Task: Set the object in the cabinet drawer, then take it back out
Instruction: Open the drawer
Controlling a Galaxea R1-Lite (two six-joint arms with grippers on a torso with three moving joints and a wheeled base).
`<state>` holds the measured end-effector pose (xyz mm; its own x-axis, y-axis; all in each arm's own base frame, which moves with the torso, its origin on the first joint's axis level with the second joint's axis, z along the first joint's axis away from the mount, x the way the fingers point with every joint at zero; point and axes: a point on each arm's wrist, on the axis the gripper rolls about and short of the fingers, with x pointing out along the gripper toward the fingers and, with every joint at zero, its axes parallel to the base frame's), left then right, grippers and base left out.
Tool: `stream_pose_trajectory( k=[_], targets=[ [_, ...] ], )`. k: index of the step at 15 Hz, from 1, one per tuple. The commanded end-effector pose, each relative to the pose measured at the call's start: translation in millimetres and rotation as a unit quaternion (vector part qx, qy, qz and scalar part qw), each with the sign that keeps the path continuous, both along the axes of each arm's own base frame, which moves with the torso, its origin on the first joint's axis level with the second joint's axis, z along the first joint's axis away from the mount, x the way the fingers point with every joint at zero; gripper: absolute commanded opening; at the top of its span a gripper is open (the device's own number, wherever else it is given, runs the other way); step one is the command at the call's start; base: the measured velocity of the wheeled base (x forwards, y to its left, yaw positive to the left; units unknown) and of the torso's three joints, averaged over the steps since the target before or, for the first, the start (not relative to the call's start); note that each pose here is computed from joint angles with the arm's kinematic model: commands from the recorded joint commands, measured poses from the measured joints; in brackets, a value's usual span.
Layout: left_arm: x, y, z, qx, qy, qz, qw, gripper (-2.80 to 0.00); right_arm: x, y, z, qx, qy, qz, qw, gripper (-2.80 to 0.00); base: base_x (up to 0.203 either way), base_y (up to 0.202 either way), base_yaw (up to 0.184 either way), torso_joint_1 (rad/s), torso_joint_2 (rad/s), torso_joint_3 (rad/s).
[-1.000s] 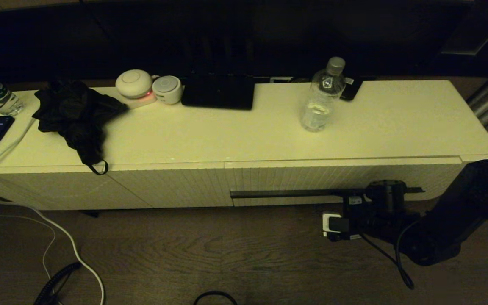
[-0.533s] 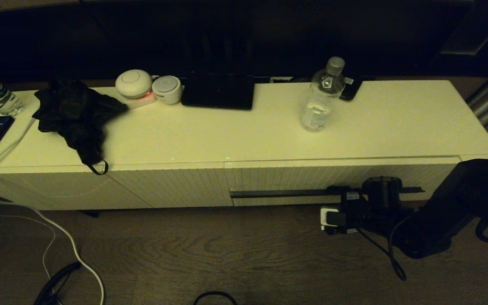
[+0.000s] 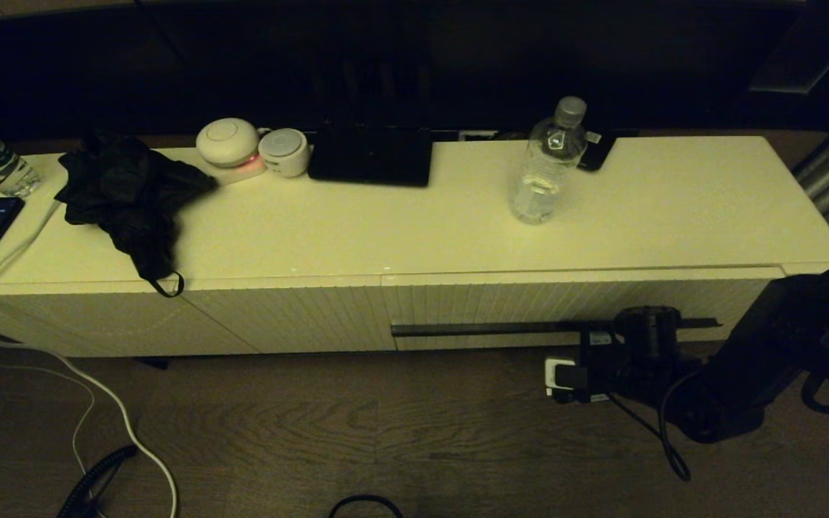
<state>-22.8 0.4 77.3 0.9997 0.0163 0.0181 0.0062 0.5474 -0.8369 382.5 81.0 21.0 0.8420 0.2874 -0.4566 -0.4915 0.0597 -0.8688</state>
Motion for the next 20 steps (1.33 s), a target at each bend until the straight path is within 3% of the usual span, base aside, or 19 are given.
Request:
stream_pose_trajectory(
  k=[1,12,20],
  targets=[
    [0,0,0,-0.003,-0.001,0.000,1.0000,-2.80,-5,1,-2,-0.005,0.006,0.004,1.000,0.00,0.000,0.000,0.000,0.000,0.00,0.000],
    [0,0,0,-0.003,-0.001,0.000,1.0000,-2.80,-45,0,-12,-0.012,0.063,0.011,0.998,0.00,0.000,0.000,0.000,0.000,0.00,0.000],
    [0,0,0,-0.003,-0.001,0.000,1.0000,-2.80,-97,-5,-17,-0.021,0.129,0.019,0.991,0.00,0.000,0.000,0.000,0.000,0.00,0.000]
  ],
)
